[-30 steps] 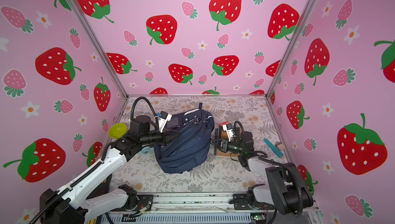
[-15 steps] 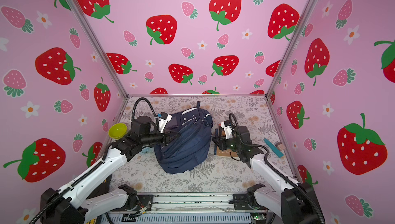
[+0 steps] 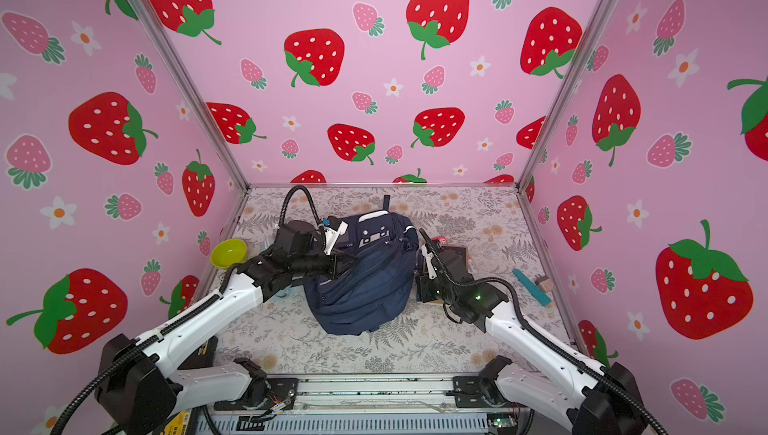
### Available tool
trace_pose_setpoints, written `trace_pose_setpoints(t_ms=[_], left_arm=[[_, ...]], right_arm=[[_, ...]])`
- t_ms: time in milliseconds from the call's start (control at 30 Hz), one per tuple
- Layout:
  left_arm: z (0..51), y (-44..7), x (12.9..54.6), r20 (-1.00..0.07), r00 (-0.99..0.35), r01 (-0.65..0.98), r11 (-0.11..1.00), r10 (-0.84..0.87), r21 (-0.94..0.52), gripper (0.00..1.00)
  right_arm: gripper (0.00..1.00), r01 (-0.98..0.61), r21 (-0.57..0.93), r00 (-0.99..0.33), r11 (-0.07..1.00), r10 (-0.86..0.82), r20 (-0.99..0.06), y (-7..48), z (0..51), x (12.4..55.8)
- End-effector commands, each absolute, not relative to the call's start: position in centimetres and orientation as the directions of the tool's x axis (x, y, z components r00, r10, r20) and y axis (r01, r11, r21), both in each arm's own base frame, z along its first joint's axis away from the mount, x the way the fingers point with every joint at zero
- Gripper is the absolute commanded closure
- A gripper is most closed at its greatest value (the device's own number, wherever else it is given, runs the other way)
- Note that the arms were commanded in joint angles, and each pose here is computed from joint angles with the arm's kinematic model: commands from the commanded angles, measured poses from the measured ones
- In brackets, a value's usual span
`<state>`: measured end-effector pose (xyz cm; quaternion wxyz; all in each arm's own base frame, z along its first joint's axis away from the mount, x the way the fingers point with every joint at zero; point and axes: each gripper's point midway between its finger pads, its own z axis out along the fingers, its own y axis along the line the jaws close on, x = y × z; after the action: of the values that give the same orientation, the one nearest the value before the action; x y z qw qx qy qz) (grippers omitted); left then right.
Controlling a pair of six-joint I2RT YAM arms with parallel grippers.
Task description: Pack the student bag
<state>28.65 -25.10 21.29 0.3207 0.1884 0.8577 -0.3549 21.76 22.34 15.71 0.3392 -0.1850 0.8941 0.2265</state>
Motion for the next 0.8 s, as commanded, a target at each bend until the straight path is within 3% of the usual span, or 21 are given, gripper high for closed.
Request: trace_pose_setpoints(t_ms=[0, 367, 500, 600, 633, 767], left_arm=[[24.4, -25.8, 31.1, -0.750, -0.659, 0.560, 0.697, 0.048, -0.447, 1.00], [24.1, -28.5, 32.7, -0.718, -0.696, 0.536, 0.668, 0.004, -0.517, 1.00], [23.6, -29.1, 32.8, -0.682, -0.731, 0.502, 0.661, -0.019, -0.557, 1.00], [22.1, -28.2, 31.8, -0.633, -0.773, 0.472, 0.702, 0.040, -0.533, 0.66], [21.5, -27.6, 31.3, -0.622, -0.780, 0.469, 0.724, 0.072, -0.505, 0.58], [19.4, -24.2, 28.8, -0.568, -0.799, 0.463, 0.802, 0.195, -0.376, 0.45]], right_arm=[[1.00, -0.551, 0.285, -0.667, 0.785, -0.208, -0.716, 24.2, 17.7, 19.6], [1.00, -0.717, 0.293, -0.595, 0.632, -0.336, -0.730, 32.2, 16.8, 13.8], [1.00, -0.711, 0.280, -0.603, 0.645, -0.355, -0.715, 34.4, 15.3, 13.8], [1.00, -0.671, 0.274, -0.609, 0.689, -0.300, -0.734, 33.5, 15.7, 14.7], [1.00, -0.657, 0.275, -0.607, 0.702, -0.276, -0.745, 32.8, 16.1, 15.0], [1.00, -0.606, 0.316, -0.622, 0.730, -0.188, -0.760, 30.2, 17.0, 15.9]])
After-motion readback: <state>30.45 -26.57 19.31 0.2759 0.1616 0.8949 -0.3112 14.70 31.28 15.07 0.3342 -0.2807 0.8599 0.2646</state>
